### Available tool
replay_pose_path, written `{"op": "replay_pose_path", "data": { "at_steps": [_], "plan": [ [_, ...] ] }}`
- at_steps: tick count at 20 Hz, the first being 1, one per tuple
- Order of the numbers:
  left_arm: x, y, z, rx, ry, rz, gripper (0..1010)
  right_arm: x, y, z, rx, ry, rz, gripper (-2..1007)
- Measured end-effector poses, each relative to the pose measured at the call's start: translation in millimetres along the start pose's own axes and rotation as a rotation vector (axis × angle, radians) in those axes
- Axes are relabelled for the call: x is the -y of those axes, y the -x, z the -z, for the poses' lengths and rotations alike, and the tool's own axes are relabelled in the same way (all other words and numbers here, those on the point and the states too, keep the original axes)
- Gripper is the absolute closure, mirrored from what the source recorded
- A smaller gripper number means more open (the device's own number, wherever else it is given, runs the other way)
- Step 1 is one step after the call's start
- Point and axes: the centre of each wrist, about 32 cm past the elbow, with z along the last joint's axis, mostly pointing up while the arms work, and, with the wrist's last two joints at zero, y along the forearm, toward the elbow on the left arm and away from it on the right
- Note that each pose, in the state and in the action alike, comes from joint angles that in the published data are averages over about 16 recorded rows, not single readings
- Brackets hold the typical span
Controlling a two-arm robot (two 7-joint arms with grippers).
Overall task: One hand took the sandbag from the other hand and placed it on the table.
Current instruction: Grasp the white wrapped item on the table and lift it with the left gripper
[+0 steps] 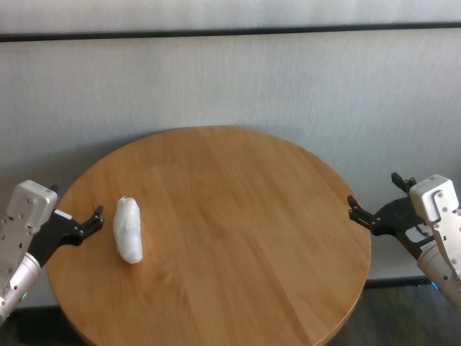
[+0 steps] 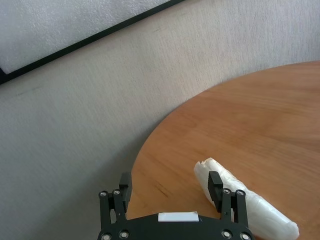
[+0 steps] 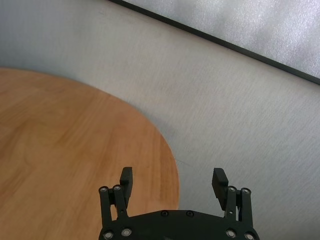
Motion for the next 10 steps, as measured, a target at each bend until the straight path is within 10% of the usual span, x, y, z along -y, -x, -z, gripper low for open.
{"op": "replay_pose_path", "data": {
  "at_steps": [10],
  "plan": [
    [0.0, 0.0, 0.0, 0.000, 0.000, 0.000, 10, 0.0, 0.0, 0.0, 0.000, 0.000, 0.000, 4]
  ]
}}
